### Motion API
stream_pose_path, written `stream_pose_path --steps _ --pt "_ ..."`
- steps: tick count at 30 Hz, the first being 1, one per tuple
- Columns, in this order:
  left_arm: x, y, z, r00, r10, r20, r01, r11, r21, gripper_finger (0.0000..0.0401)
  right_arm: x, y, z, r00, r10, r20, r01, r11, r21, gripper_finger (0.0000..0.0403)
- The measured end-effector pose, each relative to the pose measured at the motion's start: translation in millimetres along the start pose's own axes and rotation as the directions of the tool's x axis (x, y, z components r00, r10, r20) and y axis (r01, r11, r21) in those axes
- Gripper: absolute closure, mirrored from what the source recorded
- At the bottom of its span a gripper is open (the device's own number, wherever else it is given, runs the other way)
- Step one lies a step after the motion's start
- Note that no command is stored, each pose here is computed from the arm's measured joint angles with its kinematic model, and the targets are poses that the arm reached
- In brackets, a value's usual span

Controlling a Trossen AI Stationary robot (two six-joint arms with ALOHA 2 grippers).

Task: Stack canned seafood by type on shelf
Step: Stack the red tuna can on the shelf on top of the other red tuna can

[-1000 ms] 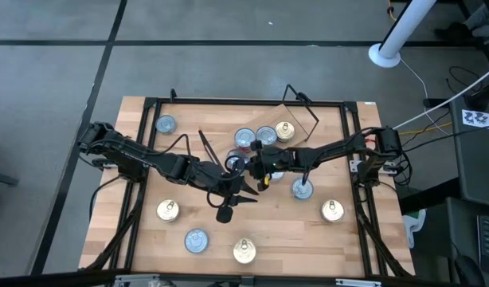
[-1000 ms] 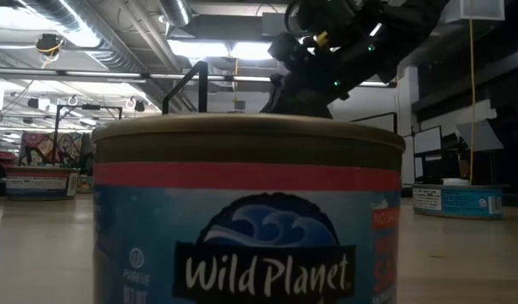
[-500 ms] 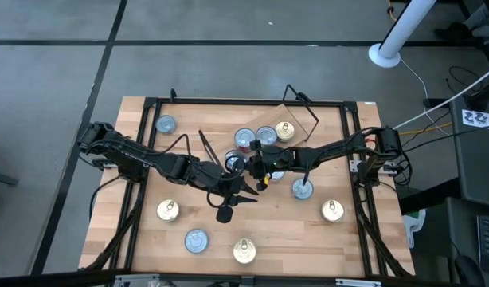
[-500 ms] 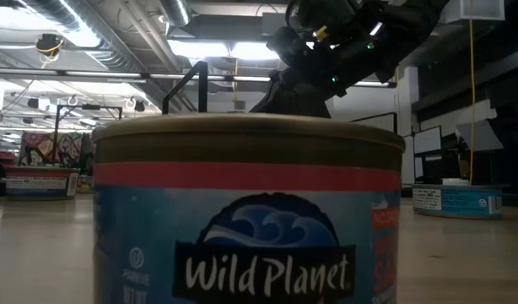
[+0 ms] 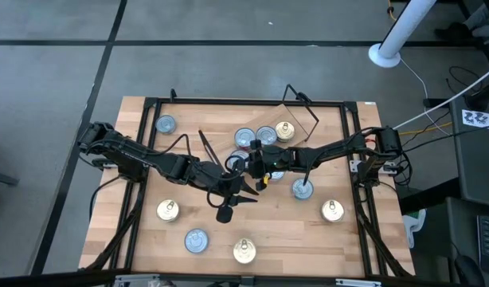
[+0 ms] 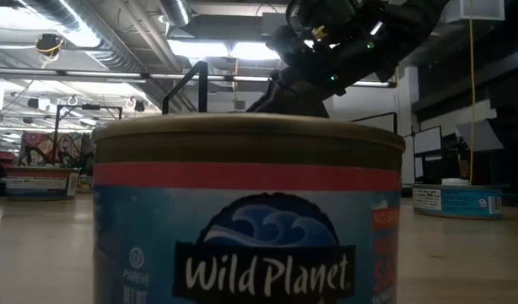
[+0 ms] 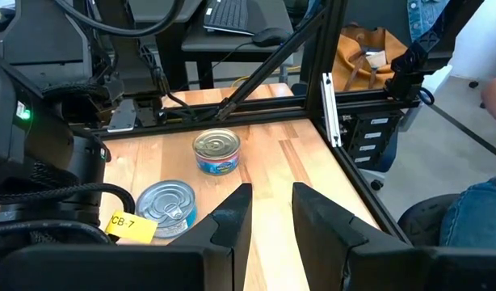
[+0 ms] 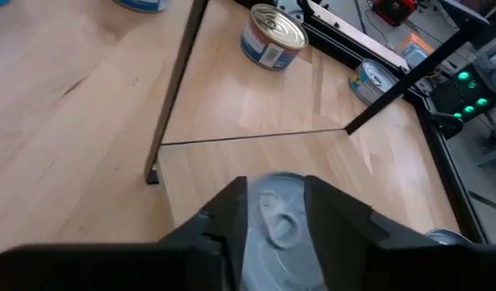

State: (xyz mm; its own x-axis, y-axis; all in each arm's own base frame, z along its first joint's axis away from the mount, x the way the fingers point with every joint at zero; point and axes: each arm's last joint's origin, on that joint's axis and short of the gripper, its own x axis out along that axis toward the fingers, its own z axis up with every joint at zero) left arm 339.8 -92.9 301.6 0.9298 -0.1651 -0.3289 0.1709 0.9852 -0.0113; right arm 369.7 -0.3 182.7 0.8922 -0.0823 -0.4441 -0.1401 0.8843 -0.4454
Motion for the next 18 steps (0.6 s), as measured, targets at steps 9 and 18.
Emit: stream_pose_path --steps 9,18 --pt "0 0 0 1.0 0.0 0.0 0.0 1.0 0.0 0.0315 -8 -2 3 0.996 -0.068 -0.061 0.07 0.997 0.03 0.0254" --pt "0 0 0 1.0 0.0 -0.003 0.0 1.0 0.0 0.0315 -36 14 13 0.983 0.006 -0.186 0.002 0.999 0.045 0.0253"
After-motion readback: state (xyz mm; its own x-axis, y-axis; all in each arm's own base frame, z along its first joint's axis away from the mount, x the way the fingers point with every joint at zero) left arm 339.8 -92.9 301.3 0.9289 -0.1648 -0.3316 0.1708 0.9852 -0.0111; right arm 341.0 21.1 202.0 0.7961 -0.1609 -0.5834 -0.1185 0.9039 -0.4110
